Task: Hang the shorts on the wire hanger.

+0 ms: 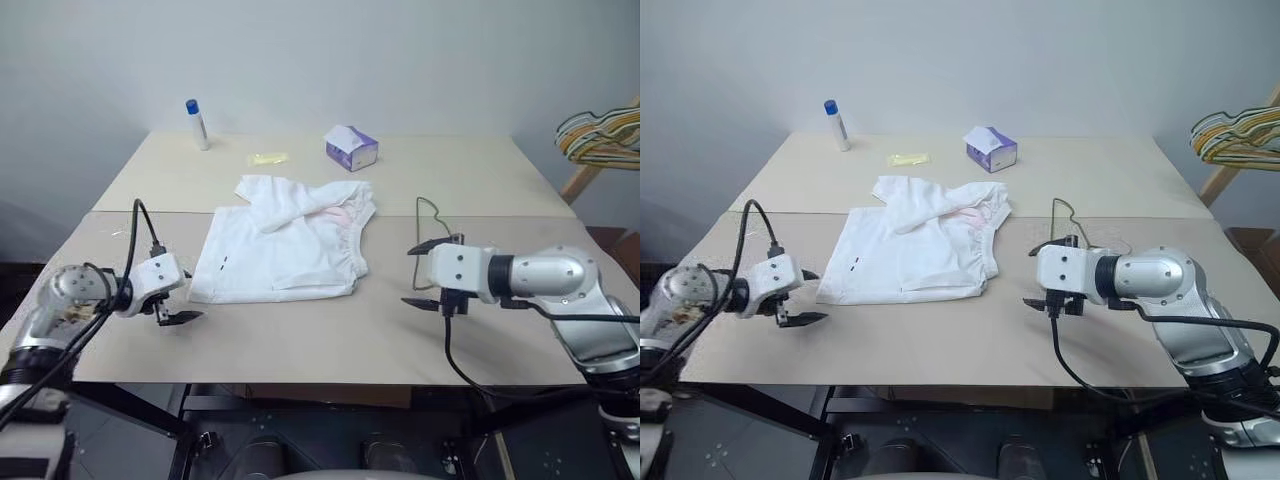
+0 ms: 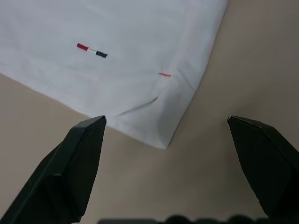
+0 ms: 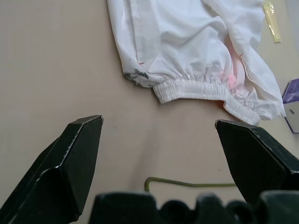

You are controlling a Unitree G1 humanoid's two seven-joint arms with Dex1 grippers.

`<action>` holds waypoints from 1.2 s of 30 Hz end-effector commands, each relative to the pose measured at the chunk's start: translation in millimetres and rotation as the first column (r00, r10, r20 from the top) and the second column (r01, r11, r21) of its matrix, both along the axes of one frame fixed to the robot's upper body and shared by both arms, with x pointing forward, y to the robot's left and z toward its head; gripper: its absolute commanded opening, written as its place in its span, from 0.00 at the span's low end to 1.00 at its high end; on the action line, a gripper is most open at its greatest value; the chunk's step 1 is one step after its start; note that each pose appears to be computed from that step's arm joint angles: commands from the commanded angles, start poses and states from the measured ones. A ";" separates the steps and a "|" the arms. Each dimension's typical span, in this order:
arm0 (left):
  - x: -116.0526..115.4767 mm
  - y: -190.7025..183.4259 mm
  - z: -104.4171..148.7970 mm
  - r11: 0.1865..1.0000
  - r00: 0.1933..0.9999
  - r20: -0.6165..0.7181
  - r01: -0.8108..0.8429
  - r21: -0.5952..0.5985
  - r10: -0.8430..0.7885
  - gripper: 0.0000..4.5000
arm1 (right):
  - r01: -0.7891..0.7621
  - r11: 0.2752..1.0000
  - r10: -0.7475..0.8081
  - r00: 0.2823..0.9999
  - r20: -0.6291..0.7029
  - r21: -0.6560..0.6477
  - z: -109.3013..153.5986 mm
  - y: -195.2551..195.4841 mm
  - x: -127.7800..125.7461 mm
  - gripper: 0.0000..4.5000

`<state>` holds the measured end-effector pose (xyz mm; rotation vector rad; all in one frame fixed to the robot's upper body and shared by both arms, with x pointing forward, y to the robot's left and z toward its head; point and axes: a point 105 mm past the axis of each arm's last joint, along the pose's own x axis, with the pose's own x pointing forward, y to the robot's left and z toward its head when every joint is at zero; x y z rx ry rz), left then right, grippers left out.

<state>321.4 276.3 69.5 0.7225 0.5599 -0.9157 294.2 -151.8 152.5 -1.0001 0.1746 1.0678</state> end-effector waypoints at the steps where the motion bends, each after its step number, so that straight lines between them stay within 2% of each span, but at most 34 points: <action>1: 5.2 5.1 -2.7 1.000 1.000 -0.019 -0.014 0.000 0.014 1.00 | 0.018 1.000 -0.018 0.999 0.041 0.011 11.0 -1.6 -0.7 1.00; 3: 7.9 6.1 -7.6 1.000 0.999 -0.030 -0.029 -0.006 0.029 1.00 | 0.023 1.000 -0.024 0.999 0.041 0.008 10.3 -2.4 -1.1 1.00; 6: 13.6 5.5 -9.0 0.999 0.999 -0.011 -0.045 -0.027 0.044 0.87 | 0.032 0.999 -0.033 0.999 0.040 0.010 10.1 -3.0 -1.7 1.00; 8: 16.2 2.9 -8.2 0.998 0.999 -0.012 -0.043 -0.054 0.042 0.74 | 0.035 0.999 -0.035 0.999 0.038 0.011 9.4 -3.0 -2.3 1.00; 18: 15.3 2.2 -7.6 1.000 1.000 -0.005 0.003 -0.010 -0.003 0.02 | 0.033 0.999 -0.034 0.999 0.035 0.015 5.9 2.0 -1.0 1.00; 23: 12.1 7.6 -4.0 0.996 0.999 0.026 0.031 0.078 -0.034 0.01 | 0.025 1.000 -0.026 0.999 0.038 0.019 -8.2 15.8 9.3 1.00; 27: -10.4 9.3 6.6 0.984 0.992 -0.018 0.126 0.128 -0.125 0.01 | 0.004 1.000 -0.002 0.998 0.070 -0.022 -26.7 27.7 24.6 1.00; 36: -40.3 7.8 32.9 0.976 0.990 0.002 0.136 0.169 -0.139 0.01 | -0.101 0.989 0.124 0.966 0.227 -0.110 -61.2 62.7 42.8 1.00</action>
